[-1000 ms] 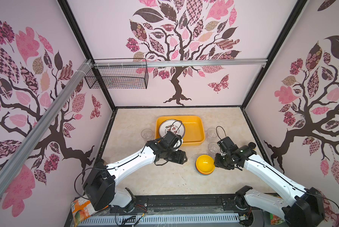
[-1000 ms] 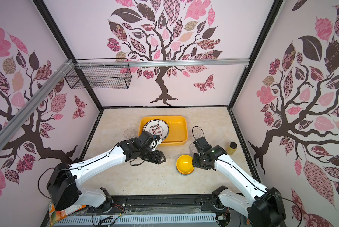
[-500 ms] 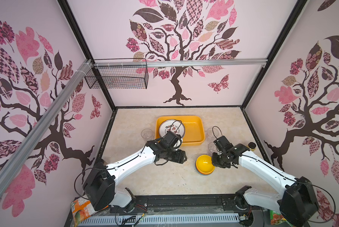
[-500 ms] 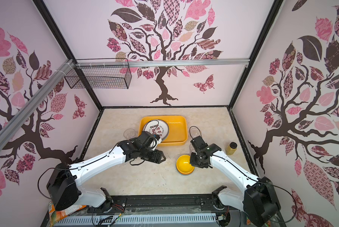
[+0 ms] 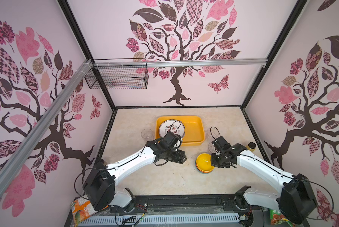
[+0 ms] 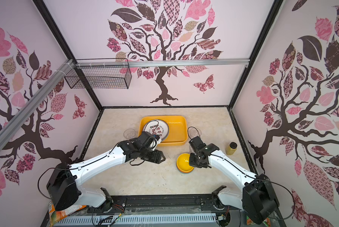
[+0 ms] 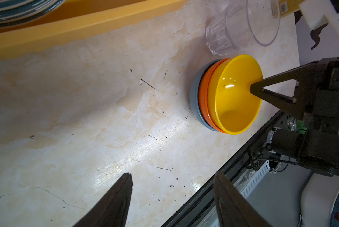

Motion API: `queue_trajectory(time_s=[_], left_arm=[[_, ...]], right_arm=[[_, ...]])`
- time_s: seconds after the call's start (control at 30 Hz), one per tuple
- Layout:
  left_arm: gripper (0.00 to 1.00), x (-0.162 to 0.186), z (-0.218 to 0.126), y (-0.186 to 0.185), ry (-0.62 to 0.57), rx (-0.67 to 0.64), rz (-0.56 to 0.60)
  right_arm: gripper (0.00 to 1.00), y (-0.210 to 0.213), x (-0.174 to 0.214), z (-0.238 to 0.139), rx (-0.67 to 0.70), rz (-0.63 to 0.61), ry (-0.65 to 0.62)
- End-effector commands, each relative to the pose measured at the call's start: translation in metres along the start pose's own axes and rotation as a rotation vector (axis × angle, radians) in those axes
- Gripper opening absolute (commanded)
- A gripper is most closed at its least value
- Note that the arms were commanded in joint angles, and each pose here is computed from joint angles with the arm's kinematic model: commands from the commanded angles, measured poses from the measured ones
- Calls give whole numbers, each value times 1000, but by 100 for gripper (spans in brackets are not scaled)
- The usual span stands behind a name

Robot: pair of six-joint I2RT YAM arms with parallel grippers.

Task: Place the mixed dishes into the plastic bin
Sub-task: 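Lift the yellow bowl off the orange bowl with the right gripper, then carry the yellow bowl into the yellow bin with the right gripper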

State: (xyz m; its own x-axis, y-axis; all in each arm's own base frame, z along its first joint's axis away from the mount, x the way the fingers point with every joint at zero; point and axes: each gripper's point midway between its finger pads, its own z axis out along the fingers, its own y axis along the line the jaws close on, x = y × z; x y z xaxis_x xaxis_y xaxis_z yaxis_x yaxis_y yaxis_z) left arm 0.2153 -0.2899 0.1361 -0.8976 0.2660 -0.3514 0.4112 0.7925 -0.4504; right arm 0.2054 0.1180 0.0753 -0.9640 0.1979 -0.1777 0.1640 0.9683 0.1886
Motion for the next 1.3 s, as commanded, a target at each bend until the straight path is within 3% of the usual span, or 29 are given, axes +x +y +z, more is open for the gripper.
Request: queue_trajectory(time_s=[0.0,0.33,0.7,1.0,1.27], left_arm=[[69,5,1,5,1,-14,-5],[68,1,-11,12,-56,-62,-15],[72,-13,-50,32,-237,-103,-105],[73,-19,-84,50,-339,-96,-182],[73,-20,-90,56,-362,-123,-192]], right_arm=[[7,-2,-4,-7,33,-22,-9],[2,7,-16,-29,36,-68,-46],[1,47,-43,-65,-65,-130,-73],[1,81,-76,-71,-121,-154,-102],[1,101,-119,-68,-138,-122,-147]])
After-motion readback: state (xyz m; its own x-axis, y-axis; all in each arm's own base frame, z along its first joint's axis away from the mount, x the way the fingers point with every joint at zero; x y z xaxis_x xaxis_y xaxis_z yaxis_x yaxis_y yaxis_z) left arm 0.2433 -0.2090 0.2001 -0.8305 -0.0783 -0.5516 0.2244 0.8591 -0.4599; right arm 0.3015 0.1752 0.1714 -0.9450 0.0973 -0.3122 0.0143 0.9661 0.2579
